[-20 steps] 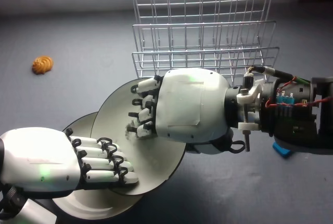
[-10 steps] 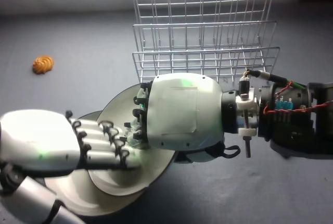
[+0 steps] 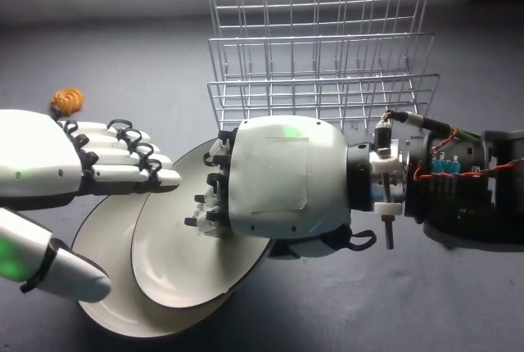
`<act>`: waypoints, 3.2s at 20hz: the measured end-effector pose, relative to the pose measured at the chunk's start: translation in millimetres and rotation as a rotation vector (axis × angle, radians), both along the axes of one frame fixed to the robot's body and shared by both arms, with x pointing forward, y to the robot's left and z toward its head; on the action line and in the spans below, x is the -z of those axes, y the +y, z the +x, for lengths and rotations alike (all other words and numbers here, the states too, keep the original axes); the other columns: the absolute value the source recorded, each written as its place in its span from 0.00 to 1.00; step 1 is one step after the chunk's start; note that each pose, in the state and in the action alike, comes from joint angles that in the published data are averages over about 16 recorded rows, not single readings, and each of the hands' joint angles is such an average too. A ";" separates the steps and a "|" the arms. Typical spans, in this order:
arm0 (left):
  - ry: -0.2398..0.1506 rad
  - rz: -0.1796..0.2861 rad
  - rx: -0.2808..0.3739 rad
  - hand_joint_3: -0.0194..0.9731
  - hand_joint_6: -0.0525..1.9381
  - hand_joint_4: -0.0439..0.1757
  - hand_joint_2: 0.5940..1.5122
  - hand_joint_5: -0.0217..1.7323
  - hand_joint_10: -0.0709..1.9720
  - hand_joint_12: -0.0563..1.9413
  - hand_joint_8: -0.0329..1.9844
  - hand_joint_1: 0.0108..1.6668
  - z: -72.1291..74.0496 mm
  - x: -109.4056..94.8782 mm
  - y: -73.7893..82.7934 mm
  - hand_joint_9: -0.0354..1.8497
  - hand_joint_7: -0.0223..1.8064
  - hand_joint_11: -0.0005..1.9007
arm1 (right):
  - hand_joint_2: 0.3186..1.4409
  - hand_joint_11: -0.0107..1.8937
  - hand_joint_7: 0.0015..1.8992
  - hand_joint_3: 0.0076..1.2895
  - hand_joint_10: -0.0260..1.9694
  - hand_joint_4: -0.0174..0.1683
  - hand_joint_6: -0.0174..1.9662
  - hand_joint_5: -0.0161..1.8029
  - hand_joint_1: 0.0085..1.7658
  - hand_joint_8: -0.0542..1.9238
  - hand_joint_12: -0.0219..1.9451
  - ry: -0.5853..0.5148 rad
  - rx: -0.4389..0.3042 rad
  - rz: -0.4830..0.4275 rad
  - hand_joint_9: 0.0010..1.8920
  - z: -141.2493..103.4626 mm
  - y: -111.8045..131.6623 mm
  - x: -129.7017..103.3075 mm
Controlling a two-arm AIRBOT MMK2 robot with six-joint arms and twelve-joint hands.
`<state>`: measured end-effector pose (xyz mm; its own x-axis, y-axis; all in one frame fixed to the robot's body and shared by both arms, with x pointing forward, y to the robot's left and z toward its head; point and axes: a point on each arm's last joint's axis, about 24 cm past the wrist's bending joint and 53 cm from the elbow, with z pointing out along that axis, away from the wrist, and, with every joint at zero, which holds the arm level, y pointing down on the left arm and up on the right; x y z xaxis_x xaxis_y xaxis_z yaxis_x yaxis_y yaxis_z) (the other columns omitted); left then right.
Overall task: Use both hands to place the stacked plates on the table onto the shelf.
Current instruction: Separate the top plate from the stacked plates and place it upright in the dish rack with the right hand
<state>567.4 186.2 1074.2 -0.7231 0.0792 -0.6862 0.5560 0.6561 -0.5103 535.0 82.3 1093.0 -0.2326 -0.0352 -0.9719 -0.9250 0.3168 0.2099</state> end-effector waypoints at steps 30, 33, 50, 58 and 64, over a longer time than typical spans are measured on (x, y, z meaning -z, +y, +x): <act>-0.127 -0.025 -0.195 0.04 0.02 0.20 0.49 0.02 0.04 0.03 0.01 0.01 55.9 -59.2 69.2 0.03 0.02 0.01 | 0.56 0.49 0.60 0.00 0.01 0.19 0.44 0.58 0.68 0.37 0.49 0.021 0.074 0.078 0.71 -1.6 -43.3 -89.3; -0.128 -0.030 -0.193 0.04 0.02 0.20 0.50 0.02 0.04 0.03 0.01 0.01 55.8 -60.1 68.5 0.03 0.02 0.01 | 0.56 0.49 0.60 0.00 0.01 0.20 0.44 0.58 0.68 0.37 0.50 0.067 0.095 0.117 0.71 5.9 -51.5 -105.5; -0.195 -0.027 -0.115 0.04 0.02 0.20 0.50 0.02 0.04 0.03 0.01 0.01 50.0 -69.3 60.6 0.03 0.02 0.01 | 0.56 0.49 0.60 0.00 0.01 0.18 0.45 0.58 0.68 0.36 0.50 0.491 0.315 0.422 0.72 83.8 -106.9 -196.4; -0.264 0.001 0.011 0.04 0.02 0.21 0.49 0.02 0.04 0.03 0.01 0.01 37.7 -70.3 52.4 0.03 0.02 0.01 | 0.56 0.49 0.60 0.00 0.01 0.16 0.45 0.58 0.68 0.37 0.51 0.600 0.462 0.528 0.72 128.2 -144.1 -207.3; -0.288 -0.008 0.153 0.04 0.02 0.21 0.49 0.03 0.04 0.03 0.01 0.01 17.2 -68.8 41.5 0.03 0.02 0.01 | 0.56 0.49 0.60 0.00 0.01 0.15 0.45 0.58 0.68 0.37 0.51 0.627 0.535 0.554 0.72 153.2 -163.3 -202.3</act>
